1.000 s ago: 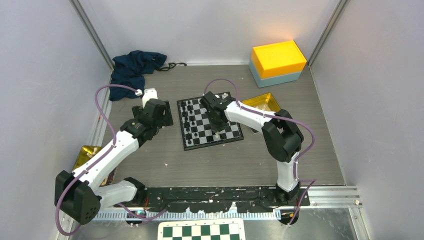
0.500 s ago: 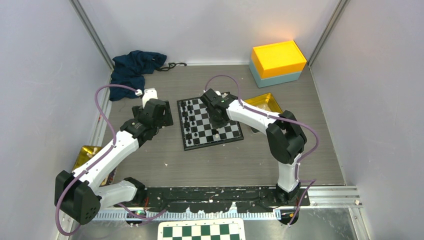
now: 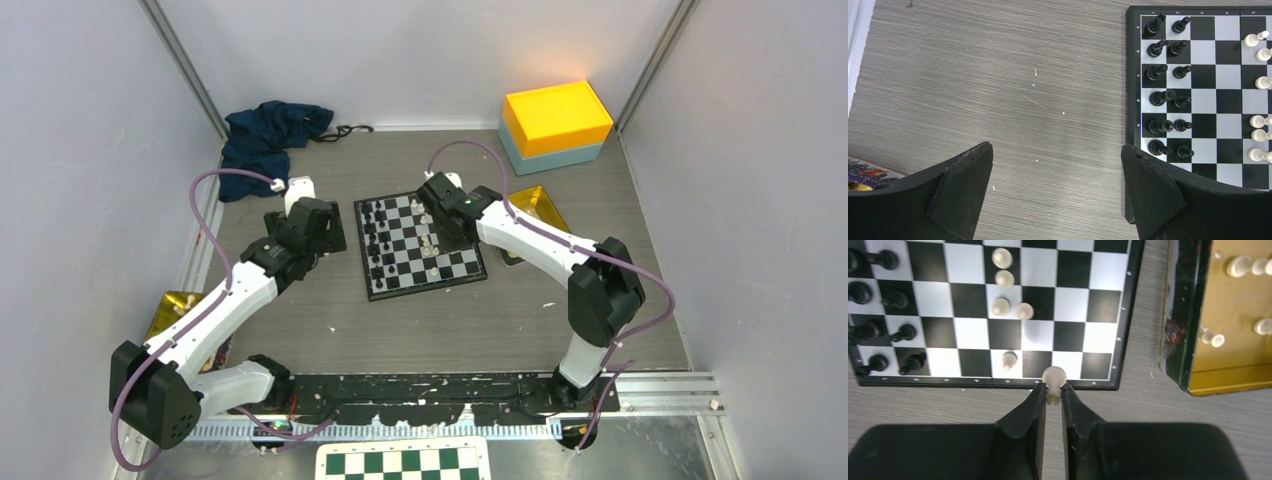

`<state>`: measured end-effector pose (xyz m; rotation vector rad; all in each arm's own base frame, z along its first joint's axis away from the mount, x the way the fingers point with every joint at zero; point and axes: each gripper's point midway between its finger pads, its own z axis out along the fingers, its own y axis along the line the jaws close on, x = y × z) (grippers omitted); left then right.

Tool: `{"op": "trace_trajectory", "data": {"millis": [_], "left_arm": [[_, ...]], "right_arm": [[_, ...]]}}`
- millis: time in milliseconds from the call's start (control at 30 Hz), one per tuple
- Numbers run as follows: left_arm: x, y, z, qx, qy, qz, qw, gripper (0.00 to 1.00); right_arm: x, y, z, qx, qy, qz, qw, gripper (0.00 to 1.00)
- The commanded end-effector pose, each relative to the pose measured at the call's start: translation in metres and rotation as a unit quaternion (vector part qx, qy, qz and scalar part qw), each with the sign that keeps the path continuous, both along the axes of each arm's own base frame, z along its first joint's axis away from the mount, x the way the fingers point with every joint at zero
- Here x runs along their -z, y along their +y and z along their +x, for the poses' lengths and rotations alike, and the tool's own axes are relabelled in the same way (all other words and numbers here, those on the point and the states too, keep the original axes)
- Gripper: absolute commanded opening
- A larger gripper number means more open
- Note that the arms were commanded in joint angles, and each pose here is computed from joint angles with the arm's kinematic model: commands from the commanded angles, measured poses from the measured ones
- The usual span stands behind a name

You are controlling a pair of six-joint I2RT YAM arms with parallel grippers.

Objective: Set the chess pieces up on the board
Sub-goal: Pick up the chess piece from the chessboard, then place the chess piece on the chessboard.

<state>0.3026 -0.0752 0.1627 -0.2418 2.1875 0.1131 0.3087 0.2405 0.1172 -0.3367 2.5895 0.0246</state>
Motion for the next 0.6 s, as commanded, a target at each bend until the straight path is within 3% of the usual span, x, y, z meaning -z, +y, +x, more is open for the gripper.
{"op": "trace_trajectory", "data": {"millis": [0, 567], "left_arm": [[-0.02, -0.003, 0.01, 0.001, -0.034, -0.016, 0.999, 1.0], [-0.019, -0.007, 0.013, 0.005, -0.031, -0.019, 0.999, 1.0]], "right_arm": [[-0.008, -0.025, -0.007, 0.032, -0.009, -0.01, 0.999, 0.08], [0.027, -0.051, -0.011, 0.076, 0.041, 0.017, 0.996, 0.08]]}}
